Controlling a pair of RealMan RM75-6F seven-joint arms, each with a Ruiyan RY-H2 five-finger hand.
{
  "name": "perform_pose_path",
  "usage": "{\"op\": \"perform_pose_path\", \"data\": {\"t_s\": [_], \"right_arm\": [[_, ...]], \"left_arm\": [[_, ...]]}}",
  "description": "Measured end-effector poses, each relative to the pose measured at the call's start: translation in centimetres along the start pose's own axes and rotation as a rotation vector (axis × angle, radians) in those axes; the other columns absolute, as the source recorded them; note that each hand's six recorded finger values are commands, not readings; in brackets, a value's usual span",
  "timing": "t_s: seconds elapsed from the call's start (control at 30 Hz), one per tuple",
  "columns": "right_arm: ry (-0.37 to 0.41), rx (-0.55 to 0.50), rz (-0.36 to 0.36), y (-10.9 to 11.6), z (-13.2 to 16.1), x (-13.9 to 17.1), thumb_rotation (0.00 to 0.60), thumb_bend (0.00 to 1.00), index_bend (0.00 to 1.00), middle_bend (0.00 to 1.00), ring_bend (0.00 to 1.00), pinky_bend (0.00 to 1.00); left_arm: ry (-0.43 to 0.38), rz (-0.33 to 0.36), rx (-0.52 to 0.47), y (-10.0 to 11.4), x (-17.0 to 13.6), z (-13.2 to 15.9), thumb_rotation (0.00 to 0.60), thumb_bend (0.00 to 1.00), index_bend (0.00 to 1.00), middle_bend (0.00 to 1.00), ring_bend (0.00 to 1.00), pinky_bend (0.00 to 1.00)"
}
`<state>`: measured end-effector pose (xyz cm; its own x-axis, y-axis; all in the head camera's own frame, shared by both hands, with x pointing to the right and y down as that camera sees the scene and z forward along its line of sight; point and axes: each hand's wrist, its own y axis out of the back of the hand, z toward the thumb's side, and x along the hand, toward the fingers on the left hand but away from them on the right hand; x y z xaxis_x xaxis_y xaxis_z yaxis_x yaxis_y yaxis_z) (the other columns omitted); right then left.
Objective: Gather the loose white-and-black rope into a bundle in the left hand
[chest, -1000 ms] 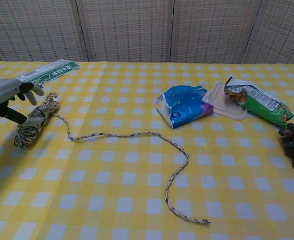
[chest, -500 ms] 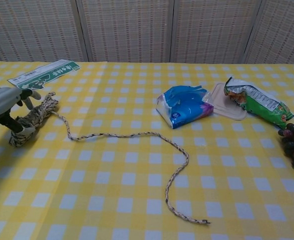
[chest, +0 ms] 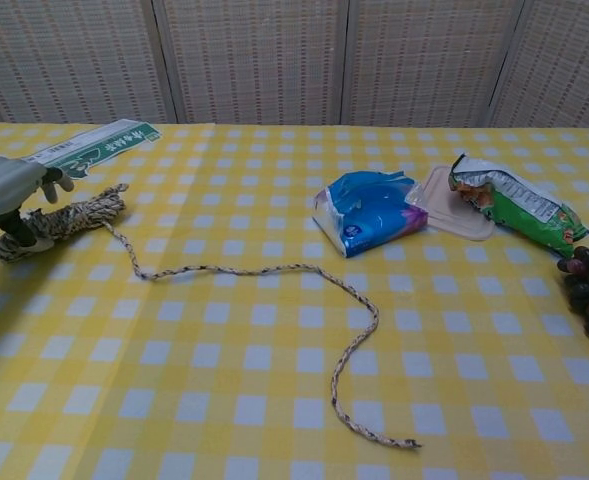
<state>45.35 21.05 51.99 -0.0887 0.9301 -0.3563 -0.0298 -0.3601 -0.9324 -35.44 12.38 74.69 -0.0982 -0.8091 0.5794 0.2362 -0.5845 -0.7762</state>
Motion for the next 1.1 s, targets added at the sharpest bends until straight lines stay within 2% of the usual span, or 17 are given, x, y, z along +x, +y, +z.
{"op": "perform_pose_path", "data": {"t_s": [0.17, 0.3, 0.47, 0.53, 0.6, 0.77, 0.9, 1.1], "right_arm": [[-0.002, -0.001, 0.002, -0.1, 0.0, 0.0, 0.600, 0.35, 0.25, 0.30, 0.30, 0.30], [-0.003, -0.003, 0.004, -0.1, -0.1, 0.0, 0.600, 0.35, 0.25, 0.30, 0.29, 0.30], [-0.011, -0.004, 0.009, -0.2, -0.4, 0.1, 0.600, 0.35, 0.25, 0.30, 0.29, 0.30], [-0.013, -0.005, 0.009, -0.2, -0.4, 0.1, 0.600, 0.35, 0.25, 0.30, 0.29, 0.30], [-0.013, -0.004, 0.009, -0.2, -0.4, 0.1, 0.600, 0.35, 0.25, 0.30, 0.29, 0.30], [-0.018, -0.006, 0.010, -0.3, -0.6, 0.2, 0.600, 0.35, 0.25, 0.30, 0.29, 0.30], [-0.021, -0.007, 0.011, -0.3, -0.6, 0.2, 0.600, 0.35, 0.25, 0.30, 0.29, 0.30], [-0.022, -0.008, 0.011, -0.3, -0.7, 0.2, 0.600, 0.35, 0.25, 0.30, 0.29, 0.30]], "left_arm": [[-0.007, -0.048, 0.010, 0.1, -0.3, 0.2, 0.594, 0.25, 0.29, 0.29, 0.23, 0.20], [-0.003, -0.078, 0.024, -0.1, -0.4, 0.3, 0.516, 0.25, 0.32, 0.29, 0.23, 0.20], [0.010, -0.105, 0.030, -0.2, 0.0, 0.4, 0.475, 0.25, 0.35, 0.31, 0.23, 0.20], [0.017, -0.112, 0.026, -0.2, 0.2, 0.3, 0.427, 0.25, 0.36, 0.32, 0.23, 0.20], [0.021, -0.118, 0.027, -0.3, 0.4, 0.3, 0.410, 0.25, 0.38, 0.33, 0.24, 0.20], [0.031, -0.117, 0.023, -0.2, 0.8, 0.2, 0.408, 0.25, 0.42, 0.38, 0.26, 0.20], [0.039, -0.111, 0.020, -0.3, 1.0, 0.0, 0.498, 0.25, 0.45, 0.41, 0.27, 0.20], [0.048, -0.108, 0.016, -0.6, 1.1, -0.3, 0.571, 0.25, 0.49, 0.45, 0.30, 0.20]]}}
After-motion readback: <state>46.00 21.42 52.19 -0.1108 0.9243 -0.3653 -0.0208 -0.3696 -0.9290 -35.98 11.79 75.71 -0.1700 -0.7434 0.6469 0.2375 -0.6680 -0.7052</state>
